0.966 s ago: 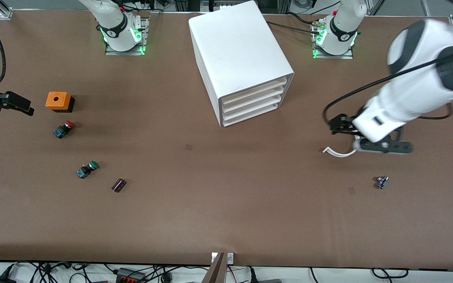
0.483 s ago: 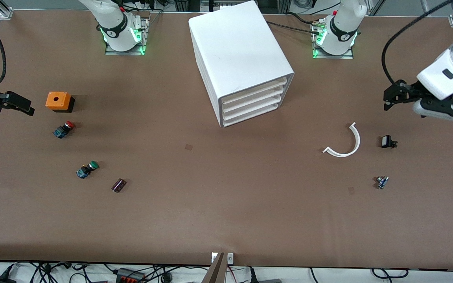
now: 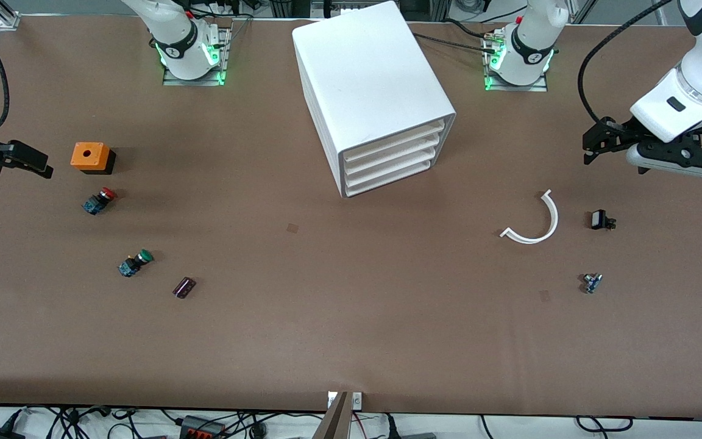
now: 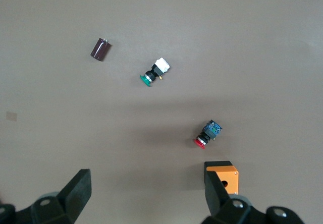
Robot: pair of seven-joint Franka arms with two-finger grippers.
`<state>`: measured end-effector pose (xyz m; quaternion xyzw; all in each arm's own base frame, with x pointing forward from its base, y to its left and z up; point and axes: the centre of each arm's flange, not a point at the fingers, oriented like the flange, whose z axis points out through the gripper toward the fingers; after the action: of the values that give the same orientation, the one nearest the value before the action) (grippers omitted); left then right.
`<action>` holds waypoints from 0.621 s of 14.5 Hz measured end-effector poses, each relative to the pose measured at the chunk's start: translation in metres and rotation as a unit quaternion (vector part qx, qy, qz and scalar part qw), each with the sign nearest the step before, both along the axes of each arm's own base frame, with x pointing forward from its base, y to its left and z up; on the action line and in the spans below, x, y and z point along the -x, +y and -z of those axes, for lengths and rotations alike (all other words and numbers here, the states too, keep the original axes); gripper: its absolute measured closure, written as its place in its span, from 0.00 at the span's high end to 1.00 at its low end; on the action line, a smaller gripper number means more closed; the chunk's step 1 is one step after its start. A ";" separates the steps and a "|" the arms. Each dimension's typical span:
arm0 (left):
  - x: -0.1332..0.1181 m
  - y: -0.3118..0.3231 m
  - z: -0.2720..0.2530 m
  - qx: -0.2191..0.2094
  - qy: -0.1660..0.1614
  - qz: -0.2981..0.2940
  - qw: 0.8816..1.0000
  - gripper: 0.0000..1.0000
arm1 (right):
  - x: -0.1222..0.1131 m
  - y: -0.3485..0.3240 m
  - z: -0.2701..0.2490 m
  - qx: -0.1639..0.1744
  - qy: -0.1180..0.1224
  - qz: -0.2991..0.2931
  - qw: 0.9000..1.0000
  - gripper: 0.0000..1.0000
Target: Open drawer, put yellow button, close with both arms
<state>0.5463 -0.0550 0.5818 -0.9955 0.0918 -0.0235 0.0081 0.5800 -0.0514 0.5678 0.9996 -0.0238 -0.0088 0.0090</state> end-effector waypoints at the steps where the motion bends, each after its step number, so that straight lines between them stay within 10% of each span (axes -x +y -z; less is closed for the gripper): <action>1: 0.000 0.000 0.000 0.001 0.001 -0.001 1.000 1.00 | 0.000 0.000 0.000 0.000 0.000 -0.001 1.000 1.00; 9: 0.000 -0.002 0.000 0.003 0.001 -0.003 1.000 1.00 | 0.000 0.002 0.000 0.000 0.000 -0.003 1.000 1.00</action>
<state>0.5460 -0.0573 0.5816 -0.9958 0.0886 -0.0229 0.0047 0.5803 -0.0489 0.5678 0.9997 -0.0203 -0.0088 0.0088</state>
